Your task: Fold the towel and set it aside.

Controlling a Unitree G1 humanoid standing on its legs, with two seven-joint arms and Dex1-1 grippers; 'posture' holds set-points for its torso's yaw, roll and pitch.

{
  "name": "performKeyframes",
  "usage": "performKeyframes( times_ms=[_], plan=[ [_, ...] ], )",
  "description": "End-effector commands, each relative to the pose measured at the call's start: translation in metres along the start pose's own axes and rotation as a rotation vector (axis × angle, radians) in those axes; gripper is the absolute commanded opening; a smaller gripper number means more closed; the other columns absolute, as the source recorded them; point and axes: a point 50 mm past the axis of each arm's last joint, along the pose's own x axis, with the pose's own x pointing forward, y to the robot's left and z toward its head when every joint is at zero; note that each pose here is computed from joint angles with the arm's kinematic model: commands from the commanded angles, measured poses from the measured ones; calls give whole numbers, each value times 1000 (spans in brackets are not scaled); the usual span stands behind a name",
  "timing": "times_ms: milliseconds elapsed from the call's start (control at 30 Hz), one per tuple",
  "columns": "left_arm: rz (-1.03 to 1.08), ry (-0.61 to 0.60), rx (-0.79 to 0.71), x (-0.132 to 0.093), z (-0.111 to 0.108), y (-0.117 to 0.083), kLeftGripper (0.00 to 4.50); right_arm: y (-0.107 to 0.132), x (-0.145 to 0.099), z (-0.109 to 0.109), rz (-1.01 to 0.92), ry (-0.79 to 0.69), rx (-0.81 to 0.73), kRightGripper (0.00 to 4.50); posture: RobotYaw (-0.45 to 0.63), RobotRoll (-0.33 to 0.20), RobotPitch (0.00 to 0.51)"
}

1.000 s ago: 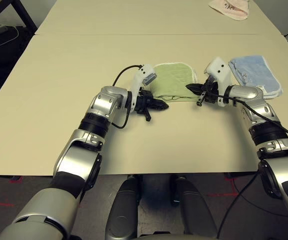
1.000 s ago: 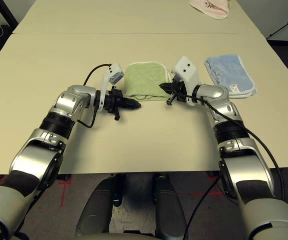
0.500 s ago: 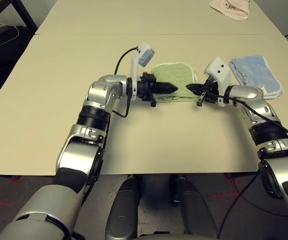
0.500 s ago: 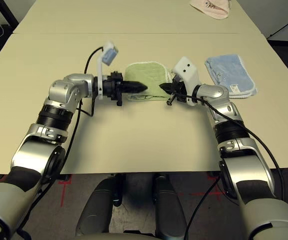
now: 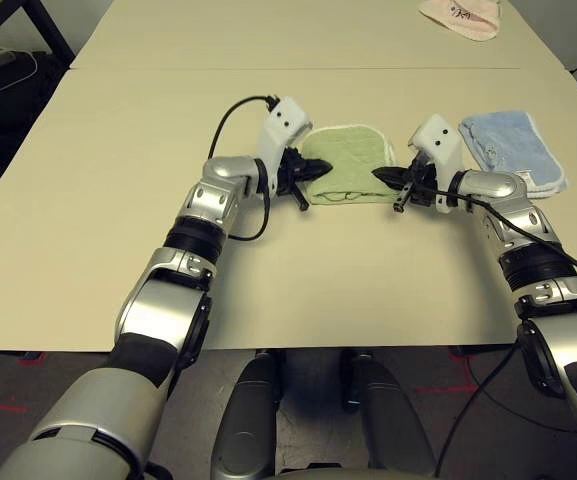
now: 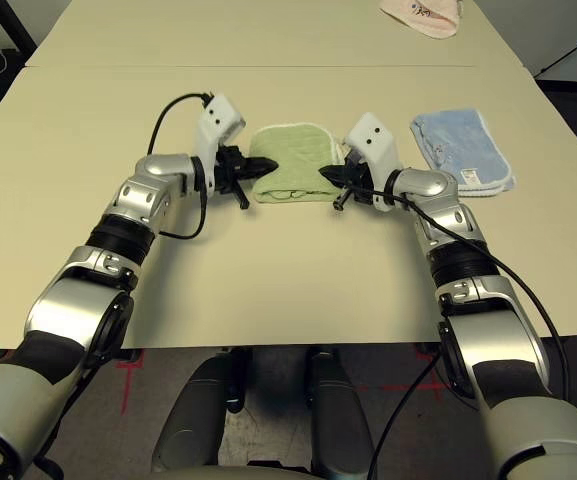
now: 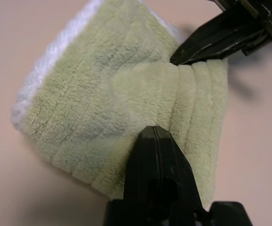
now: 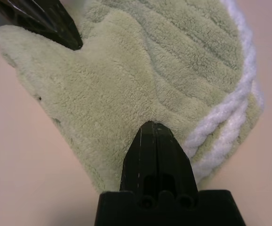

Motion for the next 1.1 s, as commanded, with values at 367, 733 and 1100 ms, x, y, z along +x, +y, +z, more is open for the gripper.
performKeyframes(
  times_ms=[367,733,1100],
  plan=[
    [24,28,-14,-2,4,10,14,-2,-5,-15,5,57,71,0,89,0,222],
    [66,-142,34,-23,62,30,14,-19,-34,2,41,-72,120,0,89,0,222],
    [18,-173,53,-16,77,29,14,-29,4,54,-39,-296,144,0,103,0,220]
  ],
)
